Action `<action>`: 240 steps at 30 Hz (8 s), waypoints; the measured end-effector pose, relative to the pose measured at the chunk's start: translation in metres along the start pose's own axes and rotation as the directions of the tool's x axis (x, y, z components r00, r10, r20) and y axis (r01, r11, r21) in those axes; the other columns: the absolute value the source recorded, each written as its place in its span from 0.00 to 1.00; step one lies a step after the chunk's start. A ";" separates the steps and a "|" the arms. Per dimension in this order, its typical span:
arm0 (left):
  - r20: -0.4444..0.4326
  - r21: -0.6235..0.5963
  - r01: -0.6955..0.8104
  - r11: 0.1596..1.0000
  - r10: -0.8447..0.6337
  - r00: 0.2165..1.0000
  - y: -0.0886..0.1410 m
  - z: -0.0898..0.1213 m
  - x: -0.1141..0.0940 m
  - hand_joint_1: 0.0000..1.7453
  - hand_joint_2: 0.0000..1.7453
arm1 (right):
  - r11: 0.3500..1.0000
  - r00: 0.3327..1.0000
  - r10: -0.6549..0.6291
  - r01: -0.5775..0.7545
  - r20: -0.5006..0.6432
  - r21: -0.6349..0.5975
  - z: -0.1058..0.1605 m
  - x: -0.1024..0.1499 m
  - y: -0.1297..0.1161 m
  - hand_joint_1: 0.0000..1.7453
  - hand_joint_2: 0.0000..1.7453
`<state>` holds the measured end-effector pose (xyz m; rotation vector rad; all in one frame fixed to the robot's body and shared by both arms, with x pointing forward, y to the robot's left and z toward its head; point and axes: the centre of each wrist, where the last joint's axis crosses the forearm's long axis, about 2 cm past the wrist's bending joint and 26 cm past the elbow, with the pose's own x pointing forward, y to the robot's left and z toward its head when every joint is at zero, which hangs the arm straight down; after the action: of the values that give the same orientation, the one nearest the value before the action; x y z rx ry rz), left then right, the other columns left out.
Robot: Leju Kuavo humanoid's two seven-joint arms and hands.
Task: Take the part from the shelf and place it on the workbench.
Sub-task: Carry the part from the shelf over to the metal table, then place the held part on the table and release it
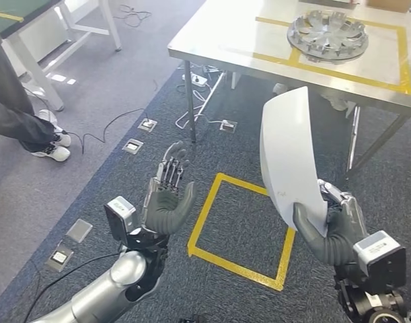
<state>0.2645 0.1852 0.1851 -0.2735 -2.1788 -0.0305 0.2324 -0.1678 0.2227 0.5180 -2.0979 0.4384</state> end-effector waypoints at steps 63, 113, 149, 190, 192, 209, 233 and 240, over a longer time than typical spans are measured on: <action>0.023 -0.015 -0.008 1.000 0.008 1.000 -0.004 -0.007 0.004 0.00 1.00 | 1.000 1.000 -0.007 0.007 0.005 0.005 0.004 0.000 0.001 1.00 1.00; 0.009 -0.028 -0.014 1.000 0.015 1.000 -0.007 -0.008 0.003 0.00 1.00 | 0.999 1.000 -0.005 0.004 -0.015 -0.039 0.008 -0.001 0.001 1.00 1.00; 0.087 -0.112 -0.038 0.993 0.048 0.995 -0.020 -0.021 0.005 0.00 1.00 | 0.995 0.996 0.092 -0.092 -0.012 0.037 -0.038 -0.009 -0.024 1.00 1.00; 0.074 -0.121 -0.146 0.982 0.156 0.985 -0.037 -0.038 -0.007 0.00 1.00 | 0.931 0.939 0.206 -0.101 -0.276 0.352 -0.088 -0.125 0.040 0.25 0.25; 0.073 -0.120 -0.146 0.982 0.155 0.985 -0.036 -0.038 -0.008 0.00 1.00 | 0.929 0.930 0.217 -0.104 -0.296 0.354 -0.086 -0.130 0.040 0.00 0.00; 0.078 -0.124 -0.115 0.986 0.126 0.989 -0.035 -0.035 -0.016 0.00 0.00 | 0.923 0.891 0.263 -0.121 -0.371 0.364 -0.084 -0.146 0.036 0.00 0.00; 0.018 -0.068 -0.045 0.997 0.046 0.999 -0.022 -0.008 -0.026 0.00 0.00 | 0.997 0.964 0.056 -0.067 -0.261 -0.034 -0.065 -0.109 0.002 0.00 0.00; 0.004 -0.056 -0.028 0.998 0.028 1.000 -0.018 0.001 -0.026 0.00 0.00 | 0.998 0.981 -0.030 0.021 -0.193 -0.052 -0.042 -0.084 0.003 0.00 0.00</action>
<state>0.2742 0.1634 0.1649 -0.3365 -2.1804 -0.0753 0.3023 -0.1286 0.1742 0.4542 -1.9079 0.4046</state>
